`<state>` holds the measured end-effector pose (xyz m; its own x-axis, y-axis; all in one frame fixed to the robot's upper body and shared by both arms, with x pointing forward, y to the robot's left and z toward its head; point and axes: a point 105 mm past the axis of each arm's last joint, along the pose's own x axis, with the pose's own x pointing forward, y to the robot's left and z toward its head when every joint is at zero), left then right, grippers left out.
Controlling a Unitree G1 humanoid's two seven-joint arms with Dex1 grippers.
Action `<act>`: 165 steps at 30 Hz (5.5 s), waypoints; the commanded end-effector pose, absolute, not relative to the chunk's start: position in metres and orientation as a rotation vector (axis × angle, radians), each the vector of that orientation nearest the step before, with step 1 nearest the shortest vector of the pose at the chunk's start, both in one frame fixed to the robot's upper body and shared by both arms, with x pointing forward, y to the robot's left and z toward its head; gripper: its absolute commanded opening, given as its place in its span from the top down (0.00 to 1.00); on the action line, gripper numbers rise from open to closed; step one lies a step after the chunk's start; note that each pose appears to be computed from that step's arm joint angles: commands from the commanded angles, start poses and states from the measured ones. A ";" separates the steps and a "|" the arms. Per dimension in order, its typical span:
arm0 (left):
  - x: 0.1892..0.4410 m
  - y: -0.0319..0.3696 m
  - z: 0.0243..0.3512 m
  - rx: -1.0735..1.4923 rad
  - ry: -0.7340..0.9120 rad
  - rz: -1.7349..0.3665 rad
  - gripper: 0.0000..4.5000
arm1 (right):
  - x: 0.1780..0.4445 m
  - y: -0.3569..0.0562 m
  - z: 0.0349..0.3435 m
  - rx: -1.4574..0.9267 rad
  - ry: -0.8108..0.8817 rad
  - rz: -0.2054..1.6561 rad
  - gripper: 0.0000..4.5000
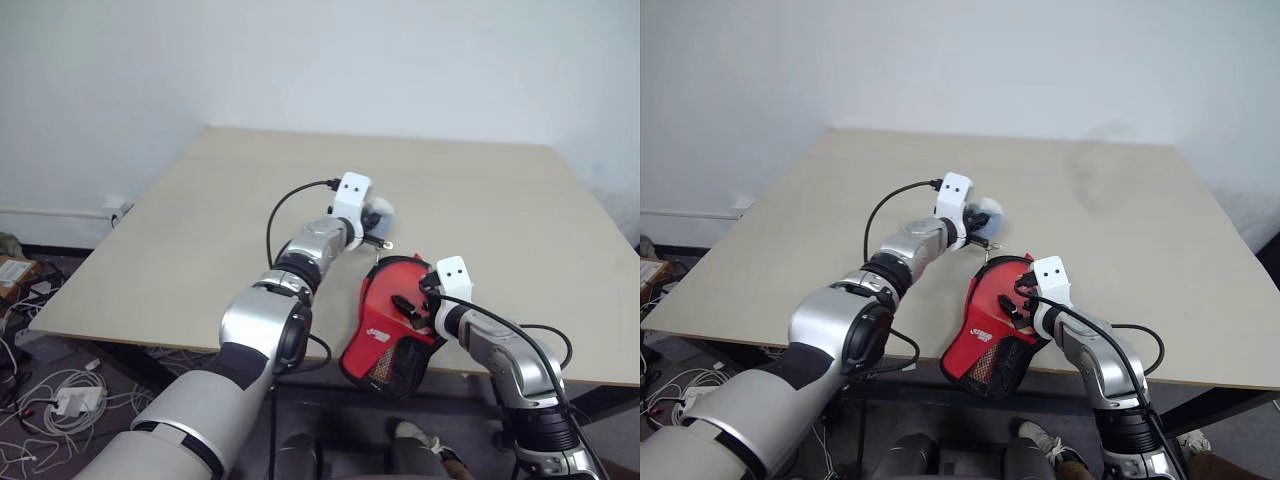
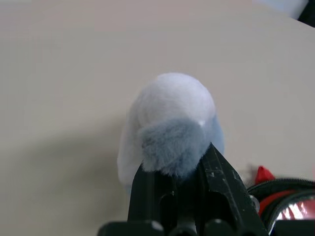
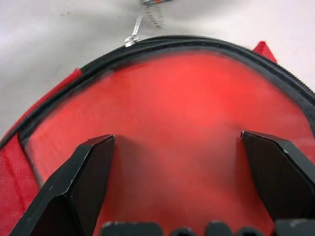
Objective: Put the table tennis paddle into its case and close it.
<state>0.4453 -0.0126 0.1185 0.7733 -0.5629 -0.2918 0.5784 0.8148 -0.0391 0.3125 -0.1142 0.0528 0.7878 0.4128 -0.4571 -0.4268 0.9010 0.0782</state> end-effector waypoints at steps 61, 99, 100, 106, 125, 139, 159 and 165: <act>0.407 0.004 0.147 -0.038 0.150 -1.241 0.39 | 0.304 -0.180 0.165 0.266 -0.061 0.538 0.01; 0.356 -0.031 0.058 0.154 0.354 -1.271 0.39 | 0.367 -0.139 0.113 0.204 0.296 0.477 0.01; 0.356 -0.032 0.057 0.154 0.353 -1.274 0.39 | 0.366 -0.138 0.111 0.204 0.307 0.479 0.01; 0.354 -0.032 0.055 0.180 0.348 -1.280 0.39 | 0.366 -0.140 0.095 0.188 0.374 0.450 0.01; 0.357 -0.026 0.051 0.199 0.364 -1.238 0.38 | 0.402 -0.165 0.131 0.176 0.182 0.205 0.97; 0.357 -0.023 0.045 0.189 0.390 -1.207 0.38 | 0.383 -0.237 0.116 0.042 0.264 0.052 0.97; 0.354 -0.029 0.039 0.178 0.407 -1.207 0.38 | 0.260 -0.283 0.110 -0.179 0.533 0.351 0.97; 0.355 -0.030 0.040 0.175 0.406 -1.205 0.38 | 0.237 -0.263 0.112 -0.185 0.550 0.484 0.97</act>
